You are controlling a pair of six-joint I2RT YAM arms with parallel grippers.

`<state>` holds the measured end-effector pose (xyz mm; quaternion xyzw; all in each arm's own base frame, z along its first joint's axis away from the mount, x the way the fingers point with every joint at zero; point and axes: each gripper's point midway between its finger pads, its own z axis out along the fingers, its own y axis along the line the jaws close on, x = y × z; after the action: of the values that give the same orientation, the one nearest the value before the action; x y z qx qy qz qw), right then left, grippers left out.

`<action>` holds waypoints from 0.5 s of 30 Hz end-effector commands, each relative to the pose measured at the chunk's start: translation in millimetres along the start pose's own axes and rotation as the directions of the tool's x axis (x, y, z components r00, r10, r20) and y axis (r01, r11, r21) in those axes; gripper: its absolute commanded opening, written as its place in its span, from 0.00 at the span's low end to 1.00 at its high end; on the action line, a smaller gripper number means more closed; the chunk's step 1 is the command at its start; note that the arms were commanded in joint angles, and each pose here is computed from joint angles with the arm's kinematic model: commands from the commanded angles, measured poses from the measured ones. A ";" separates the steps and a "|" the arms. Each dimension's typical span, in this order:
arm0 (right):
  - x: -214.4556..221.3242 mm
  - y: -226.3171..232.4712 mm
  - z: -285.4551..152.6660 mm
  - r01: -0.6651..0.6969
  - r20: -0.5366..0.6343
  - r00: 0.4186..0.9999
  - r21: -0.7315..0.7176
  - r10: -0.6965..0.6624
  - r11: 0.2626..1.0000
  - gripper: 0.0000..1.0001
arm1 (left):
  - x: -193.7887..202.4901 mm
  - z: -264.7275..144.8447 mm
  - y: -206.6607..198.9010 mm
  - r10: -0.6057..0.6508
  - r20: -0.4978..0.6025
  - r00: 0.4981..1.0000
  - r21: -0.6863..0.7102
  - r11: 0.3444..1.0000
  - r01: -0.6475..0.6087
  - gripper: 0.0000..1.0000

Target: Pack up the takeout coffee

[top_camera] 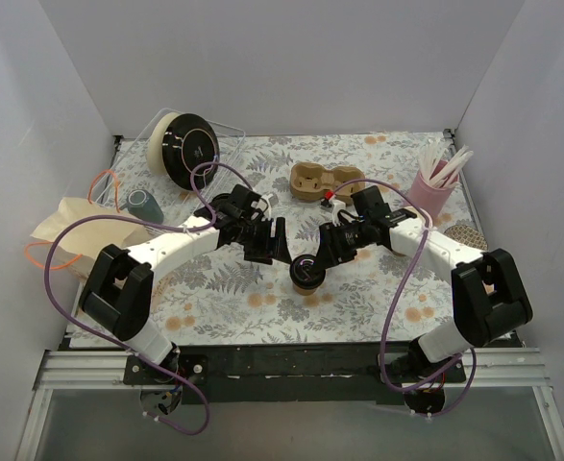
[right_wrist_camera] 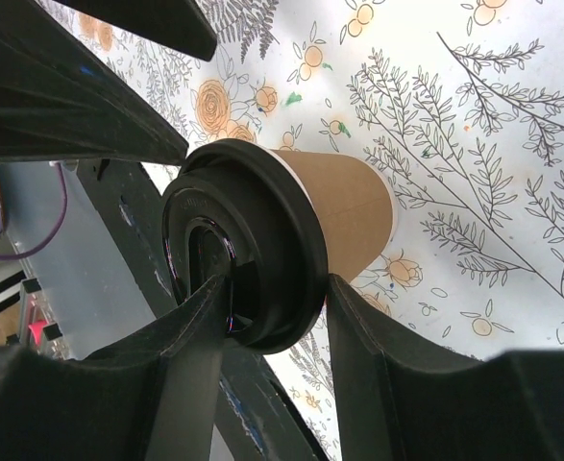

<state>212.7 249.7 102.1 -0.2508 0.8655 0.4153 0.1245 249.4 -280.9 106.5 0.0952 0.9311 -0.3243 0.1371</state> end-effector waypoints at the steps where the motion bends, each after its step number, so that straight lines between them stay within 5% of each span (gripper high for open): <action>1: 48.8 -35.4 3.1 -0.037 -0.179 0.982 0.156 0.065 0.987 0.40 | -1.3 -6.1 -14.8 0.088 0.032 0.996 0.089 0.992 -0.091 0.62; 15: 53.3 -37.8 5.6 -0.046 -0.194 0.978 0.163 0.077 0.986 0.37 | -1.3 10.5 -8.2 0.095 -0.001 0.995 0.089 0.992 -0.095 0.58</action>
<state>212.4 250.7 101.9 -0.2580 0.8665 0.4125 0.1116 248.0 -288.4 104.6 0.1333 0.9157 -0.3501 0.1457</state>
